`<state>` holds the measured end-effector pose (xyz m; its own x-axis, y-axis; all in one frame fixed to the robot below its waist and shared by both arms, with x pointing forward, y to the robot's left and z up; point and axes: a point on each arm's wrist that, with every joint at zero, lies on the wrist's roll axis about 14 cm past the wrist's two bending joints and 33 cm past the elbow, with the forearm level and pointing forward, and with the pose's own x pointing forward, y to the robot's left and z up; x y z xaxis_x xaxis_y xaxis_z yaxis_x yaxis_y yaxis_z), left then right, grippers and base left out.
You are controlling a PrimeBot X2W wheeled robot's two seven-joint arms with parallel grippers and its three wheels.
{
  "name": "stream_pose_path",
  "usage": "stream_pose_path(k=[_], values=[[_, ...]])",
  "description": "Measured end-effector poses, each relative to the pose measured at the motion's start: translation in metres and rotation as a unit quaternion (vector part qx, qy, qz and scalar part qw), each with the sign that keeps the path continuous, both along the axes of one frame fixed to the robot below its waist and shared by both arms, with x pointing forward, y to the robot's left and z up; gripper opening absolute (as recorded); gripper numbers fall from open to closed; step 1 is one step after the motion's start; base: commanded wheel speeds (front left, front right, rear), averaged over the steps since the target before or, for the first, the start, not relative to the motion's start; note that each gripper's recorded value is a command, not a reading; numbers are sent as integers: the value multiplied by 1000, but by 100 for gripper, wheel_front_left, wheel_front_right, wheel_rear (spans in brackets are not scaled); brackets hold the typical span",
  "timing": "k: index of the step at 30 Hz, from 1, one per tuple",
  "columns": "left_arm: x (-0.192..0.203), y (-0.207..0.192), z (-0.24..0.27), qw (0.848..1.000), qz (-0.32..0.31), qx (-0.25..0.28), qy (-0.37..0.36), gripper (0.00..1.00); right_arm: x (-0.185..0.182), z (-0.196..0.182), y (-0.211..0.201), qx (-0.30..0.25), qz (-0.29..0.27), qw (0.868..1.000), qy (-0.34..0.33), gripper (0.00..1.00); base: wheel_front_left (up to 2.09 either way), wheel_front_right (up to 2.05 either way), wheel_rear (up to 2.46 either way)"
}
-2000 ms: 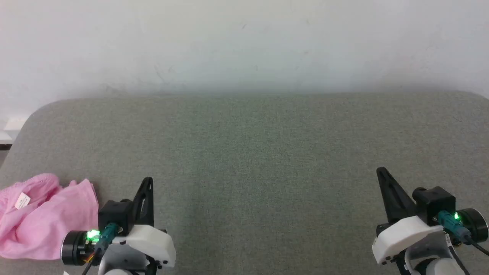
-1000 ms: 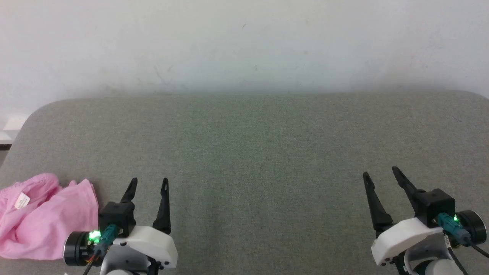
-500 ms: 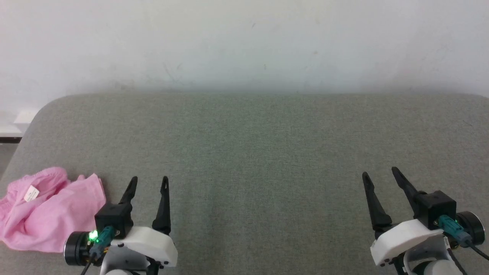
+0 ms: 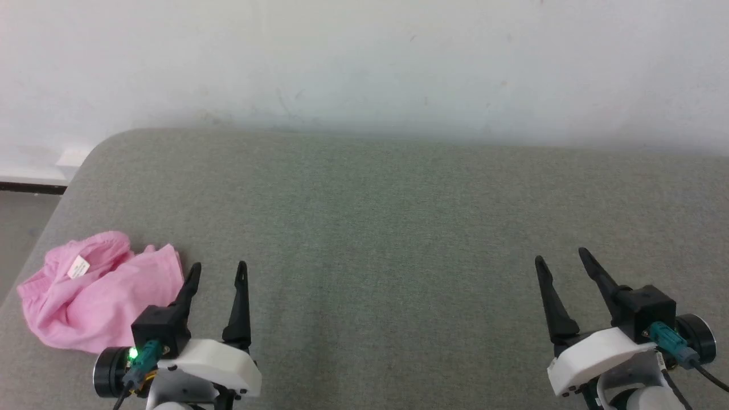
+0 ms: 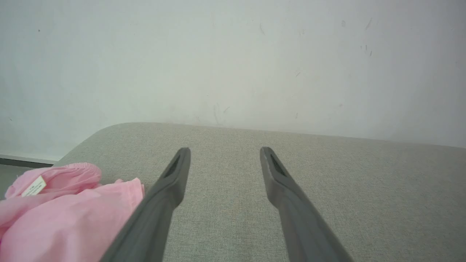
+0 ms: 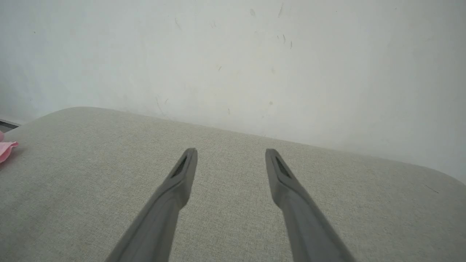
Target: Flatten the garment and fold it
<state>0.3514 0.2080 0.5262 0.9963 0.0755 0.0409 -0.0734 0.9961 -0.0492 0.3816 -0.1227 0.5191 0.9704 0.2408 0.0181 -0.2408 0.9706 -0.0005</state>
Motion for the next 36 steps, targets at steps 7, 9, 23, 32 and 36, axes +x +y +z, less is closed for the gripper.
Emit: stream_pose_path(k=[7, 9, 23, 32, 36], values=[[-10, 16, 1, 1000, 25, -7, -6, 100, 4, 0, 19, 5, 27, 1000, -1, 100, 0, 0, 0], [-13, 21, 1, 999, 33, -8, -9, 100, 4, -1, 24, 5, 35, 999, -1, 100, 0, 0, 0], [-38, 55, 1, 996, 88, -21, -19, 100, 12, 2, 66, 12, 94, 995, -10, 100, 0, 0, 0], [-56, 77, 1, 991, 128, -30, -27, 100, 13, 4, 94, 20, 133, 991, -16, 100, 0, 0, 0], [-64, 86, 0, 988, 145, -34, -30, 100, 12, 3, 107, 22, 152, 988, -15, 100, 0, 0, 0]])
